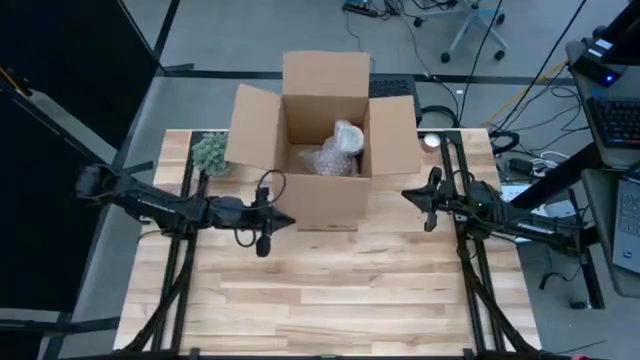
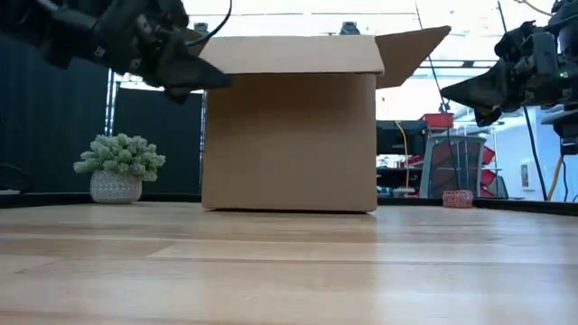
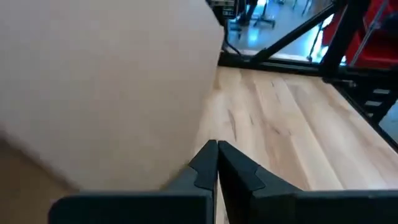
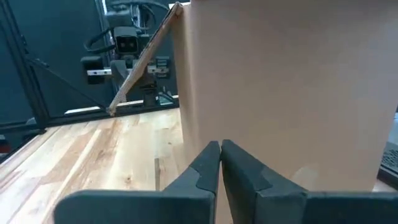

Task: Wrap mug
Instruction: Return to Home Position

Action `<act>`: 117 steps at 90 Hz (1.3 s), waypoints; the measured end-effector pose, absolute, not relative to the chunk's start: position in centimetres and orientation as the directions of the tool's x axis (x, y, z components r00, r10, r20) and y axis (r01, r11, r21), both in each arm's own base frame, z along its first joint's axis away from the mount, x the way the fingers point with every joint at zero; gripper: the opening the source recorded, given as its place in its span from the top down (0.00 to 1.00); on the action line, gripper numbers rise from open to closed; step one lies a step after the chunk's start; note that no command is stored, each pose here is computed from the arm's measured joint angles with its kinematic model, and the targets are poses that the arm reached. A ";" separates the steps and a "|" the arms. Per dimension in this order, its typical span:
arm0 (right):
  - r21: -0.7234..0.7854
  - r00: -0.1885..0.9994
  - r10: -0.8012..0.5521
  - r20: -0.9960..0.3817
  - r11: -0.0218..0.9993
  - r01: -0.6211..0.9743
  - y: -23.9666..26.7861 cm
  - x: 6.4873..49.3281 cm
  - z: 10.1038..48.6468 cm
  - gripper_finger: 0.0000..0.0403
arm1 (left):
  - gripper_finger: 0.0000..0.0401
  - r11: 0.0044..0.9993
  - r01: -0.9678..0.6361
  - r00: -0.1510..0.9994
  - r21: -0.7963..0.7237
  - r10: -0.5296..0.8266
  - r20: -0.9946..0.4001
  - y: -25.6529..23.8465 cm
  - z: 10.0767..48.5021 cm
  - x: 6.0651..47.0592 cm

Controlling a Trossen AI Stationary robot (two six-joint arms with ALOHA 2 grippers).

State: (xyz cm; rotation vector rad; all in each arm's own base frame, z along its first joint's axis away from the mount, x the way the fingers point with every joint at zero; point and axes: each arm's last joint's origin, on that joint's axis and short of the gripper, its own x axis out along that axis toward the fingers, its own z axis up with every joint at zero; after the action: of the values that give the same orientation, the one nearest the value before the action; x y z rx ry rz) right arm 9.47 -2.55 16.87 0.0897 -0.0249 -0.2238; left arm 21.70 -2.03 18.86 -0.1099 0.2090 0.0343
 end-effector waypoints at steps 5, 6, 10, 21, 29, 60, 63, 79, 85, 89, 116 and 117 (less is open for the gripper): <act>0.091 0.975 -0.223 0.015 0.971 0.221 -2.6 9.5 16.9 0.99 | 1.00 0.992 -0.044 0.984 -0.118 0.022 -0.179 -2.0 18.5 21.3; 0.091 0.975 -0.223 0.015 0.971 0.221 -2.6 9.5 16.9 0.99 | 1.00 0.992 -0.044 0.984 -0.119 0.022 -0.174 -2.0 18.4 21.3; 0.092 0.975 -0.223 0.014 0.971 0.221 -2.6 9.5 16.9 0.99 | 1.00 0.991 -0.038 0.988 -0.127 0.018 -0.155 -1.9 18.2 21.0; 0.092 0.975 -0.223 0.014 0.971 0.221 -2.6 9.5 16.9 0.99 | 1.00 0.991 -0.032 0.991 -0.132 0.014 -0.131 -1.8 17.2 19.7; 0.092 0.975 -0.223 0.014 0.971 0.221 -2.6 9.5 16.9 0.99 | 1.00 0.989 -0.041 0.992 -0.140 0.023 -0.126 -1.4 16.4 18.5; 0.087 0.975 -0.223 0.011 0.971 0.222 -2.6 9.5 16.8 0.99 | 1.00 0.985 0.000 0.999 -0.173 -0.008 -0.042 -0.2 15.9 14.3; 0.084 0.975 -0.223 0.011 0.972 0.221 -2.6 9.5 16.8 0.99 | 1.00 0.985 0.005 0.999 -0.173 -0.012 -0.039 -0.1 16.0 14.2; 0.068 0.975 -0.223 0.008 0.973 0.222 -2.6 9.5 16.8 0.99 | 1.00 0.985 -0.027 0.999 -0.171 0.019 -0.048 0.5 16.2 13.2; 0.072 0.975 -0.224 0.009 0.972 0.222 -2.6 9.5 16.8 0.99 | 1.00 0.983 -0.044 0.997 -0.176 0.033 -0.066 0.7 16.1 12.8; 0.075 0.975 -0.223 0.009 0.972 0.222 -2.6 9.5 16.8 0.99 | 1.00 0.983 -0.045 0.997 -0.177 0.032 -0.074 0.8 16.1 12.5; 0.072 0.975 -0.222 0.009 0.973 0.221 -2.6 9.5 16.8 0.99 | 1.00 0.983 -0.024 0.997 -0.179 0.010 -0.078 0.7 16.0 10.7; 0.072 0.975 -0.222 0.009 0.973 0.221 -2.6 9.5 16.8 0.99 | 1.00 0.984 -0.023 0.997 -0.179 0.010 -0.074 0.7 16.1 10.6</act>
State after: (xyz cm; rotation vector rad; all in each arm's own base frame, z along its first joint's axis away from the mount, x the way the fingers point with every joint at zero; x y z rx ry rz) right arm 9.50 -2.56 16.82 0.0709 -0.0170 -0.2239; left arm 10.63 0.70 16.05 -0.1805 0.0727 0.0170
